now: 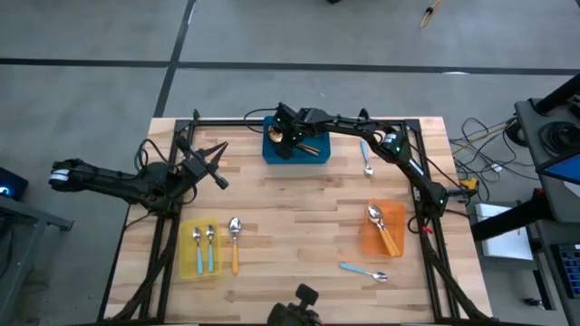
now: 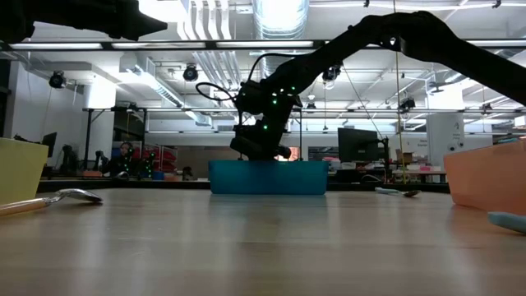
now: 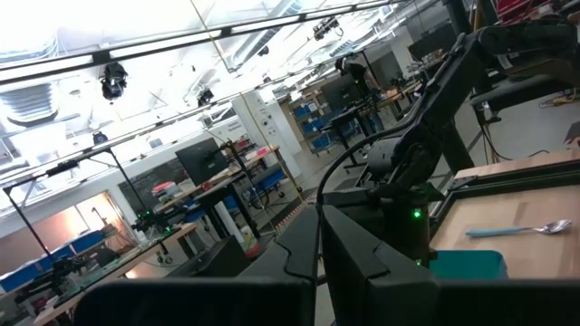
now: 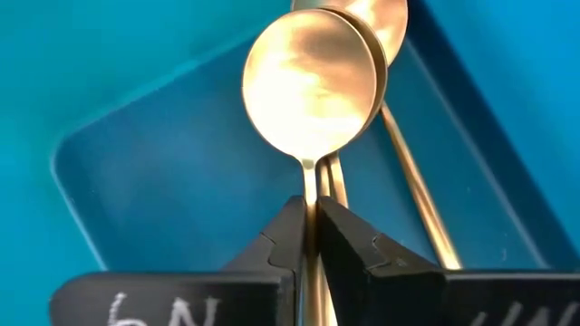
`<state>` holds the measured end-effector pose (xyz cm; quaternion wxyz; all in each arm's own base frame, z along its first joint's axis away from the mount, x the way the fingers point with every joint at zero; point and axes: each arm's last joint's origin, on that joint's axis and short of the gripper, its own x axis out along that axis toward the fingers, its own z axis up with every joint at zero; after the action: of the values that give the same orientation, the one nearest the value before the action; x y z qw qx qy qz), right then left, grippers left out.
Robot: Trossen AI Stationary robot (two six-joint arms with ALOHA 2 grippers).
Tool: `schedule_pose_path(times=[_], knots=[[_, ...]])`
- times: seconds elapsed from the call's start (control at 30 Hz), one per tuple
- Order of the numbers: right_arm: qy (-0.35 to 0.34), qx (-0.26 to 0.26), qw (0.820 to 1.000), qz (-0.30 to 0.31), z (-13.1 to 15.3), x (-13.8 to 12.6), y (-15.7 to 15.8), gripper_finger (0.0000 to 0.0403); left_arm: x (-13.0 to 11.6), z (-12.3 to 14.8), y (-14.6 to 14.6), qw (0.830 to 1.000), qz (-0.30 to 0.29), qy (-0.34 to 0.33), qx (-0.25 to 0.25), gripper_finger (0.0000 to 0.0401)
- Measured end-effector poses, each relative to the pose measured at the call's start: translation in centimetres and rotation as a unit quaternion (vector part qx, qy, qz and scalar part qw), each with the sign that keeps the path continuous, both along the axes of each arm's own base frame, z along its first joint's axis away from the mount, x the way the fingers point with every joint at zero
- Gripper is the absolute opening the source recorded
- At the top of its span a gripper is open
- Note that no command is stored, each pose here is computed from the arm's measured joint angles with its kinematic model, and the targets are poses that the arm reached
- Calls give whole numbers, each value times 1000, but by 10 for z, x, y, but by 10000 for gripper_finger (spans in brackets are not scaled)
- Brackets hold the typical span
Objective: Sort silverware by color (type)
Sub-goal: Put the gold spoon into the blue bin, then put the blue spoon into the yellow bin
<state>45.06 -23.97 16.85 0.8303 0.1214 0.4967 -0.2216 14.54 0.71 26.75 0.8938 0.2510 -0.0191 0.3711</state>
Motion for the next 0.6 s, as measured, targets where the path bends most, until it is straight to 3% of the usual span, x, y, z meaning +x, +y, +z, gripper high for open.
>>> schedule_pose_path(times=[0.6], knots=[[9, -15, 1000, -22, 0, -1, -1, 90, 0, 0, 0, 1000, 0, 0, 0, 0]])
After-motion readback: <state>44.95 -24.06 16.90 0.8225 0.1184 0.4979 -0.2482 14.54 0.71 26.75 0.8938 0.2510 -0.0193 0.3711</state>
